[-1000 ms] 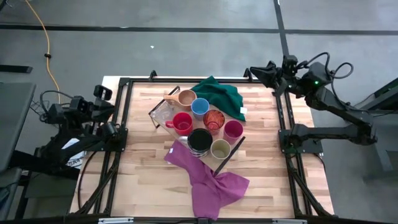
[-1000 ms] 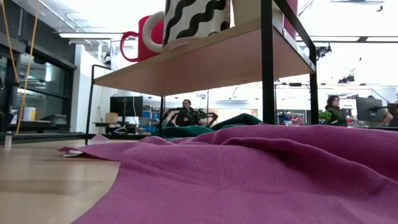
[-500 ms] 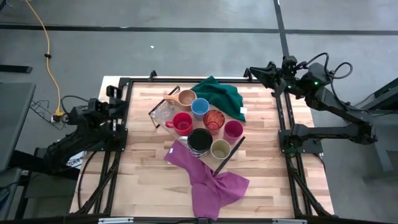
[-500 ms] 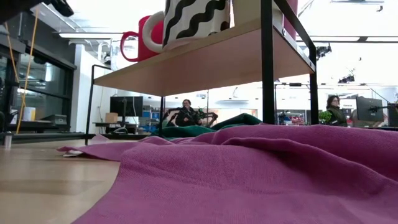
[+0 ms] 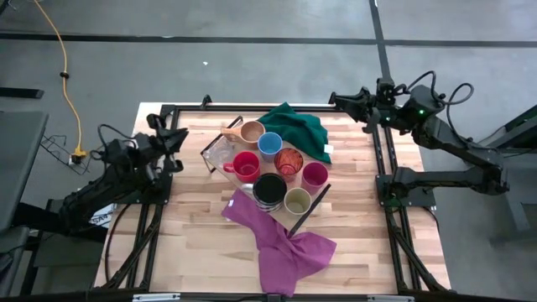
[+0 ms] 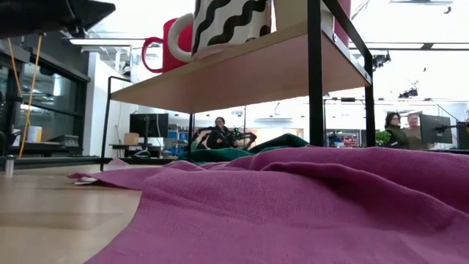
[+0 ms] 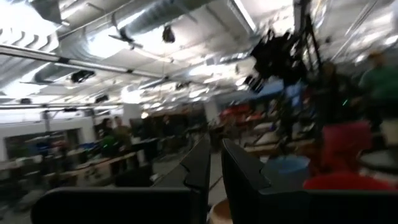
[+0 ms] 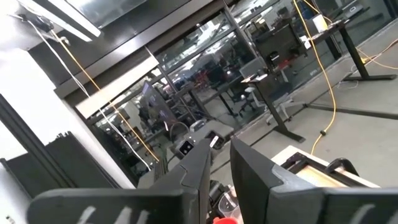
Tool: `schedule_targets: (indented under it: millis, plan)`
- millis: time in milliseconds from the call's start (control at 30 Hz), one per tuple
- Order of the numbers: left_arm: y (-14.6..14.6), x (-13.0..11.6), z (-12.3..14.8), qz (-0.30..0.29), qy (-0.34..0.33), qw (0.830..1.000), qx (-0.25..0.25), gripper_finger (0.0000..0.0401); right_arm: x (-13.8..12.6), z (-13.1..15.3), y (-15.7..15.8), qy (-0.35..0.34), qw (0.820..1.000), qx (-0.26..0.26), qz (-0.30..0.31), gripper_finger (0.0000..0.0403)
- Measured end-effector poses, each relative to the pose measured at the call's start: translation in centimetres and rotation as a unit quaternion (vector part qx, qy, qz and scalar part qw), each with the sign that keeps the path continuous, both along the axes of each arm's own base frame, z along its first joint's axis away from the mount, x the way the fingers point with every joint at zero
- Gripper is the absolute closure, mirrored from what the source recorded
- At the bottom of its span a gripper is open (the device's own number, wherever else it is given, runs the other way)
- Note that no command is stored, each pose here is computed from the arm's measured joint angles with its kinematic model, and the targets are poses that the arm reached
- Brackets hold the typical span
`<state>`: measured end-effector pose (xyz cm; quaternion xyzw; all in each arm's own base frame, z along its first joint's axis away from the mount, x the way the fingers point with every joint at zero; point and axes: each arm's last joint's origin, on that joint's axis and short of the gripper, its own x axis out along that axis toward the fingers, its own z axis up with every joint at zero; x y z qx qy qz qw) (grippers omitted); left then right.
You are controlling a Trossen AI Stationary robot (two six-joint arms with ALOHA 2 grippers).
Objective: Stack small to large cups/mugs on shelf
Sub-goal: Return to Home Position
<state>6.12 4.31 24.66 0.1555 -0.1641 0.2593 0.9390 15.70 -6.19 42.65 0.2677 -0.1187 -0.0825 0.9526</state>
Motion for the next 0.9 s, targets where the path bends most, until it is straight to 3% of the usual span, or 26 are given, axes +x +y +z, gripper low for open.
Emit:
schedule_targets:
  millis: [333,900]
  plan:
    - [0.7,0.6,-2.4,0.045,0.071,0.996,-0.007,0.0371,0.0,-0.1,0.0,0.007,1.0,0.003,0.0,0.0348]
    - [0.0,2.0,-4.9,0.121,0.08,0.989,-0.012,0.0371,0.1,-0.6,0.0,0.028,1.0,0.012,0.001,0.0348]
